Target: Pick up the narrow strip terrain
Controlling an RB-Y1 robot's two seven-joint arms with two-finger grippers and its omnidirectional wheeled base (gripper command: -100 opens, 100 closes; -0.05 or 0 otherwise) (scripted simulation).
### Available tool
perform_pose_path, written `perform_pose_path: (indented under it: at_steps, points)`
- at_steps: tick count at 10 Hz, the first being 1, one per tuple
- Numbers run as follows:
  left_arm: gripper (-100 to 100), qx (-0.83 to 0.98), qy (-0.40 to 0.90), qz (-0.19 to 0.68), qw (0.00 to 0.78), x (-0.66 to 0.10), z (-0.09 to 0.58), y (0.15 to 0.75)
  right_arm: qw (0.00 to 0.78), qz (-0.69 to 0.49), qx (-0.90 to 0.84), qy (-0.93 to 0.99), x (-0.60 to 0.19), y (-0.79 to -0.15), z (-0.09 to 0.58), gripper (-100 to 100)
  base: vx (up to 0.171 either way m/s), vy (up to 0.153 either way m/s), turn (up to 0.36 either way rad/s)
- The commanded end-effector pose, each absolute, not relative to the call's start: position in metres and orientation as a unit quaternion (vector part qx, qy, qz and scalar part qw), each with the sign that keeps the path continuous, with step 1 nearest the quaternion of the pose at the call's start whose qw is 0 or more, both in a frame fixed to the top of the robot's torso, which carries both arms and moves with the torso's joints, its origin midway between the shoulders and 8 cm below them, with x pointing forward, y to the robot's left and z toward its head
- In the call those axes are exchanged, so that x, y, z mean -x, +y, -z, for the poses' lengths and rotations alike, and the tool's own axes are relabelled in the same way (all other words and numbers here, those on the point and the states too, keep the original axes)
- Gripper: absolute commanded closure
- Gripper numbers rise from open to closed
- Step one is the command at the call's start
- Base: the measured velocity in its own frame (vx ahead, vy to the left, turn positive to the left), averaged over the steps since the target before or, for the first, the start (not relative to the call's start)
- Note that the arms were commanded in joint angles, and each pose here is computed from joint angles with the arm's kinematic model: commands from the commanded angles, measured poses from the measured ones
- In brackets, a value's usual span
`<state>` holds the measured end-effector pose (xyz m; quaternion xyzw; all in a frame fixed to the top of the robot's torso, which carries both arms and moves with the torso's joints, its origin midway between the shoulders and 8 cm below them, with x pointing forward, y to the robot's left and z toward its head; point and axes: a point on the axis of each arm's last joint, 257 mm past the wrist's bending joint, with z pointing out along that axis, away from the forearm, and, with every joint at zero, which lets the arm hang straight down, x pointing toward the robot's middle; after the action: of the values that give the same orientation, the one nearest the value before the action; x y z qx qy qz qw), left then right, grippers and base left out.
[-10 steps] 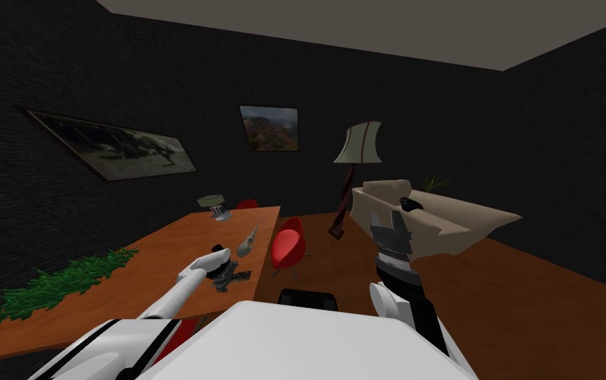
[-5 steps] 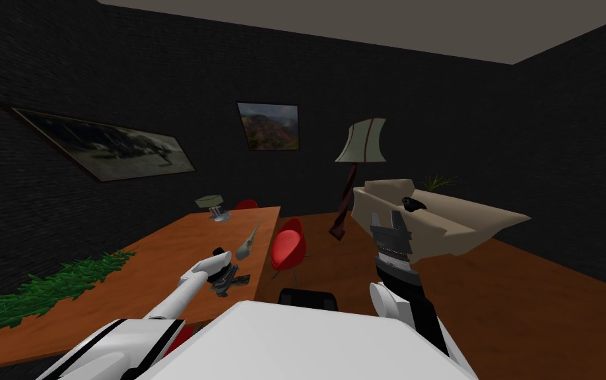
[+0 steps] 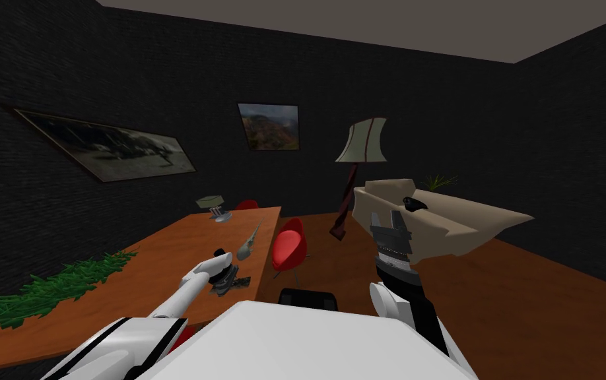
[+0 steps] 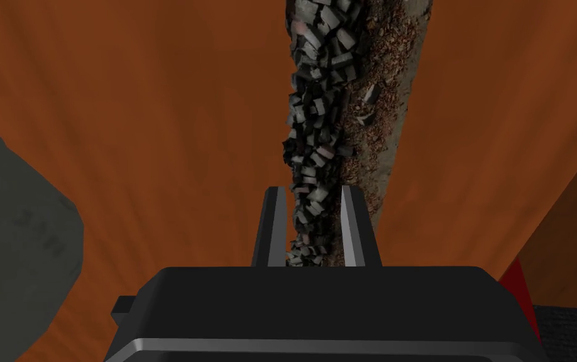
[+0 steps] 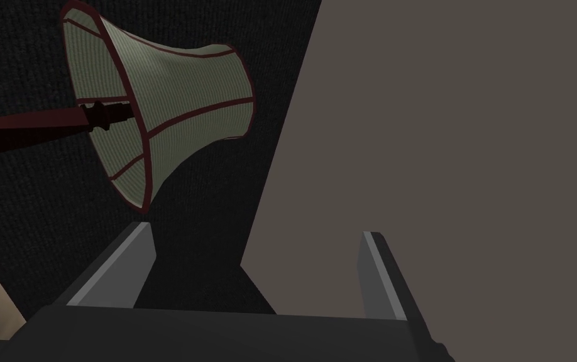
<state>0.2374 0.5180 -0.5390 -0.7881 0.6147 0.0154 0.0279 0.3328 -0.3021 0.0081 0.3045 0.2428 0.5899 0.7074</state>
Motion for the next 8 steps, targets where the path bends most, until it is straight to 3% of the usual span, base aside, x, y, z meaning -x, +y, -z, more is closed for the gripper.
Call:
perform_pose_path:
  at_steps: [1,2,3,4,7,8]
  points:
    - [100,0.788,0.615,-0.015,0.028,-0.237,0.539,0.518,0.707,-0.590,-0.304,0.243,-0.333,-0.302,-0.008,0,0.000,0.000,0.000]
    - [100,0.788,0.615,-0.016,0.027,-0.236,0.540,0.518,0.707,-0.590,-0.304,0.243,-0.333,-0.302,-0.008,0,0.000,0.000,0.000]
    - [0,0.788,0.615,-0.016,0.026,-0.236,0.540,0.518,0.707,-0.590,-0.304,0.243,-0.333,-0.302,-0.008,0,0.000,0.000,0.000]
    - [100,0.788,0.614,-0.015,0.030,-0.240,0.532,0.522,0.707,-0.590,-0.304,0.243,-0.333,-0.302,-0.008,0,-0.007,-0.018,-0.011]
    - [100,0.788,0.615,-0.015,0.030,-0.243,0.522,0.528,0.707,-0.590,-0.304,0.243,-0.333,-0.302,-0.008,0,-0.017,-0.038,-0.003]
    - [0,0.788,0.615,-0.015,0.029,-0.244,0.521,0.529,0.707,-0.590,-0.304,0.243,-0.333,-0.302,-0.008,0,0.000,0.000,0.000]
